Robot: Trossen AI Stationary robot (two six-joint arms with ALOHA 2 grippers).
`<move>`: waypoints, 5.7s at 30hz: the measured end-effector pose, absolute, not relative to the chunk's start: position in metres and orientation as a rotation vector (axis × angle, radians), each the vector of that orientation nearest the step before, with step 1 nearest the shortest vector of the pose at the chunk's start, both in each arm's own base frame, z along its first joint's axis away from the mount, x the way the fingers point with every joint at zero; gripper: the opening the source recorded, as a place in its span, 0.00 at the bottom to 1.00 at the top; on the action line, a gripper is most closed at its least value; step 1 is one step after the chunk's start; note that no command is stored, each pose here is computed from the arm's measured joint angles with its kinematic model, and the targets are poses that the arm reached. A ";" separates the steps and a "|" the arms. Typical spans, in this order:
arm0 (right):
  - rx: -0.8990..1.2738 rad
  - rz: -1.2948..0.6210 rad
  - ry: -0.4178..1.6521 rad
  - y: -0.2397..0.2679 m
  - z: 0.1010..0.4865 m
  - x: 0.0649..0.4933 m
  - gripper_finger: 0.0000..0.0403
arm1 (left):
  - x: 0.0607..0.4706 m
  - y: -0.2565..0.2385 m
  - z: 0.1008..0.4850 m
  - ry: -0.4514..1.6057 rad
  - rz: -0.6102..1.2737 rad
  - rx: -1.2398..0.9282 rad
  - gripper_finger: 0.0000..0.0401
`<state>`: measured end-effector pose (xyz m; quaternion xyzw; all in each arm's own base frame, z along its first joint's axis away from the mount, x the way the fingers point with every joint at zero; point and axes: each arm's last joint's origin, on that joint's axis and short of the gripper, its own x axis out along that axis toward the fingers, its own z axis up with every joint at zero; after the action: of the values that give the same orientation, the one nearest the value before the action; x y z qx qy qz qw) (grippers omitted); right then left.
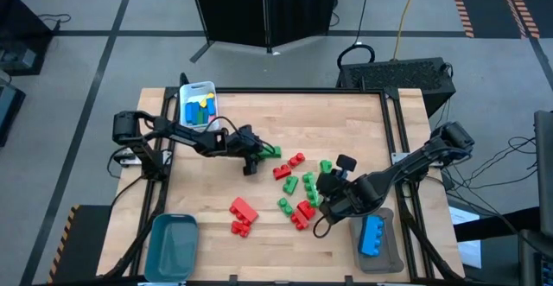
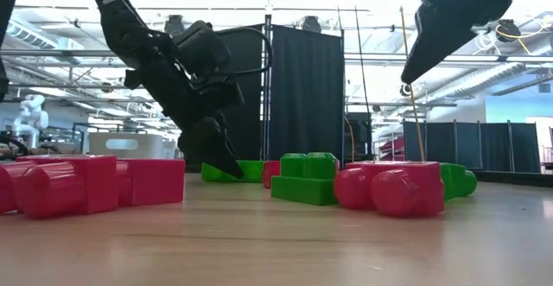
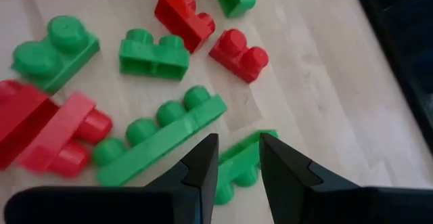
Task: Sort blocks by size
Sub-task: Put the green 4 stud gamepiece into the black bin
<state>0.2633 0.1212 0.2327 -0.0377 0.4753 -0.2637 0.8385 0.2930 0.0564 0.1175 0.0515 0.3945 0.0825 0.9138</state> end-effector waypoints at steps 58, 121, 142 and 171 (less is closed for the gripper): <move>-0.131 -0.277 0.954 0.154 0.224 0.249 0.38 | 0.306 0.056 0.123 0.709 0.182 0.013 0.93; -0.133 -0.464 0.491 0.117 0.194 0.271 0.69 | 0.302 0.012 0.194 0.397 -0.090 0.092 0.37; -0.997 -0.274 0.505 0.119 0.213 0.284 0.81 | 0.299 0.011 0.203 0.388 -0.176 -0.292 0.37; -0.994 -0.165 0.549 0.103 0.207 0.290 0.53 | 0.349 0.002 0.199 0.503 -0.259 -0.394 0.38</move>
<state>0.2905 0.1028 0.2071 -0.4703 0.2595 -0.0779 0.8399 0.3486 0.0019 0.1989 -0.1933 0.2463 -0.1270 0.9412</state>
